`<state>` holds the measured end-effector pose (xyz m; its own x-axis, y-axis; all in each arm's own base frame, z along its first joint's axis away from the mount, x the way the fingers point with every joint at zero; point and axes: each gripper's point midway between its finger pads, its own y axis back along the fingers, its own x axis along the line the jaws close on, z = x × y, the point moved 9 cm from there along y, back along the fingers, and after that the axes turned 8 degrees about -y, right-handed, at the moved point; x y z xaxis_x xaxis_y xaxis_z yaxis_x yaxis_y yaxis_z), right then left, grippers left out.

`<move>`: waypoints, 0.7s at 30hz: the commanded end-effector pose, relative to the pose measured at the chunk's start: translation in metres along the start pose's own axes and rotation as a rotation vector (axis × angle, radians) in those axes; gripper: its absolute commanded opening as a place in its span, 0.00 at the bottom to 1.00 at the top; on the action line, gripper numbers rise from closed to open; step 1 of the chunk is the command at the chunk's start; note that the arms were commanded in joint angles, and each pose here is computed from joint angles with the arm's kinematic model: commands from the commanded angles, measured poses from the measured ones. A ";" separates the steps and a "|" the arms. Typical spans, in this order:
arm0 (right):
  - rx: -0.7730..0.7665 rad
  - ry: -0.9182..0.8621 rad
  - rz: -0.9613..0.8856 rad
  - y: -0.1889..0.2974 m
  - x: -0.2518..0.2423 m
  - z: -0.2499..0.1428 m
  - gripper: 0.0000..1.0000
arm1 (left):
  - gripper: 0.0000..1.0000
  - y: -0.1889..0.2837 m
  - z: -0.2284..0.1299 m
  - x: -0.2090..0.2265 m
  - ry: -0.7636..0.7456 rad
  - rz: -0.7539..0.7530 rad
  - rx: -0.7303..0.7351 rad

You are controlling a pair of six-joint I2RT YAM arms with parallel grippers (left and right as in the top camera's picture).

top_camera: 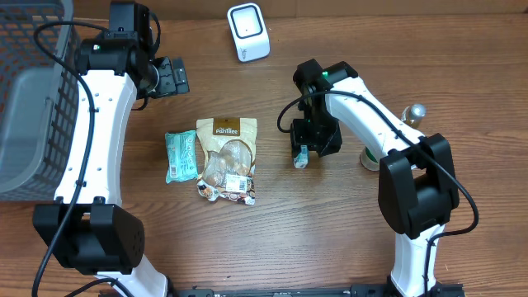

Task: Scan the item barcode

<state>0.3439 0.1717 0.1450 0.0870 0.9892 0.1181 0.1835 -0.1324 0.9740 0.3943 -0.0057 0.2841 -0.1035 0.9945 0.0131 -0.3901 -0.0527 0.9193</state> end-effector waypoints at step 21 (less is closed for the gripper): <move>0.031 0.183 0.329 0.006 0.042 -0.007 0.59 | 1.00 0.006 0.002 -0.002 0.000 -0.006 -0.019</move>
<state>0.3434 0.2080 0.1517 0.0122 0.9074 0.4202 0.2137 -0.4129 0.8854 0.3943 -0.0057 0.2841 -0.1035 0.9945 0.0131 -0.3901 -0.0527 0.9193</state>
